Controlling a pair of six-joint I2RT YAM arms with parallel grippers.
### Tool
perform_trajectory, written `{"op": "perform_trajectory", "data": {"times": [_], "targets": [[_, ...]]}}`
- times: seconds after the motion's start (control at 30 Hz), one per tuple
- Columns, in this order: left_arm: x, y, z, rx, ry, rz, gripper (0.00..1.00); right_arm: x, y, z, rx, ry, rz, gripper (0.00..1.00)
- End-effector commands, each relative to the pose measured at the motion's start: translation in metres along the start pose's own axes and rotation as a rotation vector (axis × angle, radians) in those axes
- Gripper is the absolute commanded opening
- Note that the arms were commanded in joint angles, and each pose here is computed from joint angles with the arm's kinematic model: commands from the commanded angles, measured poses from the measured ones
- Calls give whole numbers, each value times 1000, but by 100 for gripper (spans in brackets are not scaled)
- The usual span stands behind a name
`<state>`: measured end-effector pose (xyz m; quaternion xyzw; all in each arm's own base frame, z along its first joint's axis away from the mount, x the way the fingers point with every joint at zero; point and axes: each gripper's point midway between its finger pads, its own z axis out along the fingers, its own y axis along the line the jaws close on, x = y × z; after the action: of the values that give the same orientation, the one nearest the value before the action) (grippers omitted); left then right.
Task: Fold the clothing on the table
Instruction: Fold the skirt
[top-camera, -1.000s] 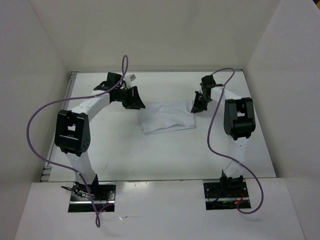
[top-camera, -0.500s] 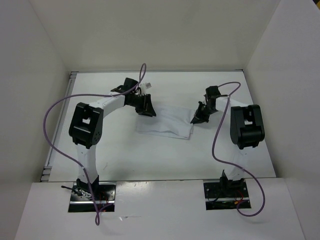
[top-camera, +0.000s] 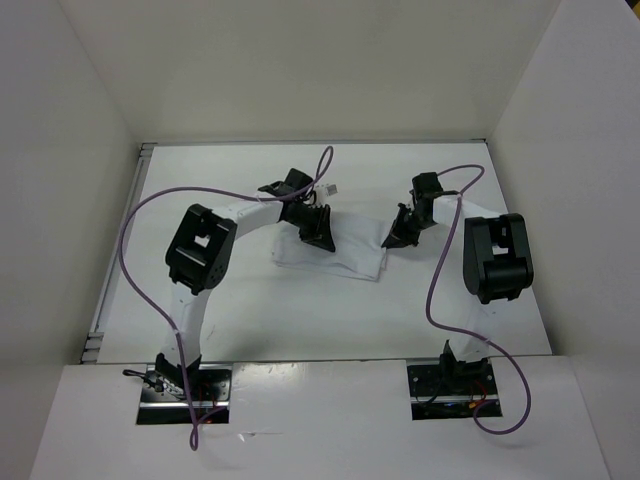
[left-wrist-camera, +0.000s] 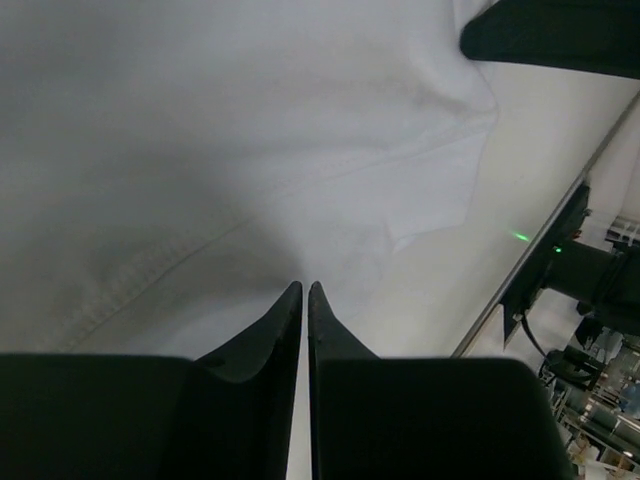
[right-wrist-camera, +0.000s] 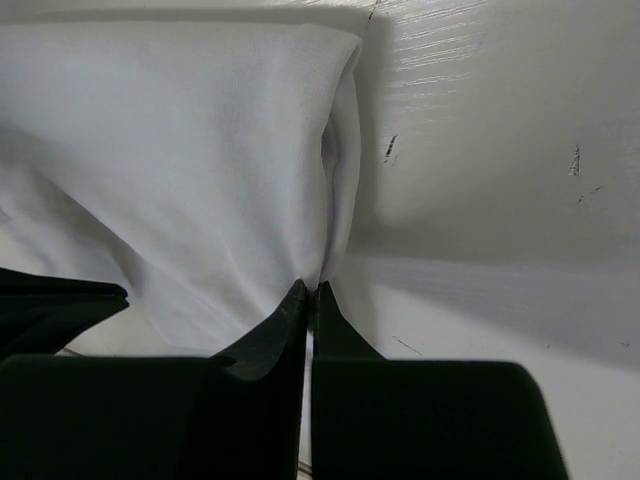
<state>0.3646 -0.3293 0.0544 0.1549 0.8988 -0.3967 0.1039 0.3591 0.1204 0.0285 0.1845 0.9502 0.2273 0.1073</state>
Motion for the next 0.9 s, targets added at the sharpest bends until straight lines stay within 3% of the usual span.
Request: {"op": "perform_trajectory", "data": {"times": [0.0,0.27,0.53,0.73,0.87], "targets": [[7,11,8,-69,32,29,11,-7,9,-4,-15,-27,-26,0],[66,46,30,-157,166,-34,11,-19,18,-9,-26,-47,-44,0],[64,24,26,-140,161,6,10,-29,28,-23,-50,-76,-59,0],[10,-7,-54,-189,-39,66,21,-30,32,-28,-63,-80,-73,0],[-14,23,-109,-304,-168,32,24,-35,36,-36,-61,-103,-89,0]]}}
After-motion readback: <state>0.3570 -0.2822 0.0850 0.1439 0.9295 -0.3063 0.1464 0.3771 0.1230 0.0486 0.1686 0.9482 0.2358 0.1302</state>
